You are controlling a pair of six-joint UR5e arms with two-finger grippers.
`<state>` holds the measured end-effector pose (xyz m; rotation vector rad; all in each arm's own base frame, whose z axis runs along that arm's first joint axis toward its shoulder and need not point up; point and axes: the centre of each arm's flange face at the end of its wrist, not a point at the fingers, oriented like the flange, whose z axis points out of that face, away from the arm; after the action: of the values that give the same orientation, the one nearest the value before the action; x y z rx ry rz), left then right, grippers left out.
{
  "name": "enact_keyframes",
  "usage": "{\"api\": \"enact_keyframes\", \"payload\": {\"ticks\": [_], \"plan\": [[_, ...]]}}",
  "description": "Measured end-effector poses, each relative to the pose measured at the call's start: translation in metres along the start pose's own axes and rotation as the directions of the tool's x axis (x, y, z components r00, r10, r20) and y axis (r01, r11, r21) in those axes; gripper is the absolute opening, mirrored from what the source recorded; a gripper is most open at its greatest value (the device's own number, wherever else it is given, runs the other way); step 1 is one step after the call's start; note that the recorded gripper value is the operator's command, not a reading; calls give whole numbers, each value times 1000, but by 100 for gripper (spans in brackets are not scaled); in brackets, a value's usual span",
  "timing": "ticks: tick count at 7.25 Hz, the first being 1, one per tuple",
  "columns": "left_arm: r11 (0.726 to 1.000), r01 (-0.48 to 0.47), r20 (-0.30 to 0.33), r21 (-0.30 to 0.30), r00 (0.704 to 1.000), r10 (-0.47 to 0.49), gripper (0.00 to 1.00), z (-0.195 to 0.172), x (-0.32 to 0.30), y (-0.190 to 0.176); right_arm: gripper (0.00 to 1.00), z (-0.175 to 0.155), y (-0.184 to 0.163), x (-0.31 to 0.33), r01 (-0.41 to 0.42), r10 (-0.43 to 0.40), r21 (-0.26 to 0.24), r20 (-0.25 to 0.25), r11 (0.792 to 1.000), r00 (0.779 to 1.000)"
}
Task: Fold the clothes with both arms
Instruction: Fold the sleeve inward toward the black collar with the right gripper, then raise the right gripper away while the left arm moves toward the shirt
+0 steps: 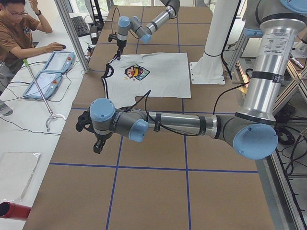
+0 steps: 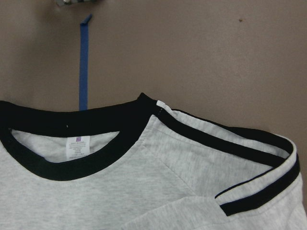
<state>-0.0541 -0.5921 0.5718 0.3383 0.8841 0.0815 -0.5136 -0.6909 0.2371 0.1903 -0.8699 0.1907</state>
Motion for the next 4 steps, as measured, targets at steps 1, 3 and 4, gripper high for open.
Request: {"api": "enact_keyframes", "payload": {"ticks": [1, 3, 4], "plan": [[999, 33, 0, 14, 999, -33, 100, 18, 16, -5, 99, -22, -15, 8, -27, 27, -40, 1, 999, 1000], [995, 80, 20, 57, 997, -81, 99, 88, 67, -14, 99, -76, -25, 16, -47, 38, -113, -82, 992, 996], [991, 114, 12, 71, 993, -116, 99, 128, 109, -23, 99, -99, -24, 29, -34, 15, -142, -131, 989, 991]]}}
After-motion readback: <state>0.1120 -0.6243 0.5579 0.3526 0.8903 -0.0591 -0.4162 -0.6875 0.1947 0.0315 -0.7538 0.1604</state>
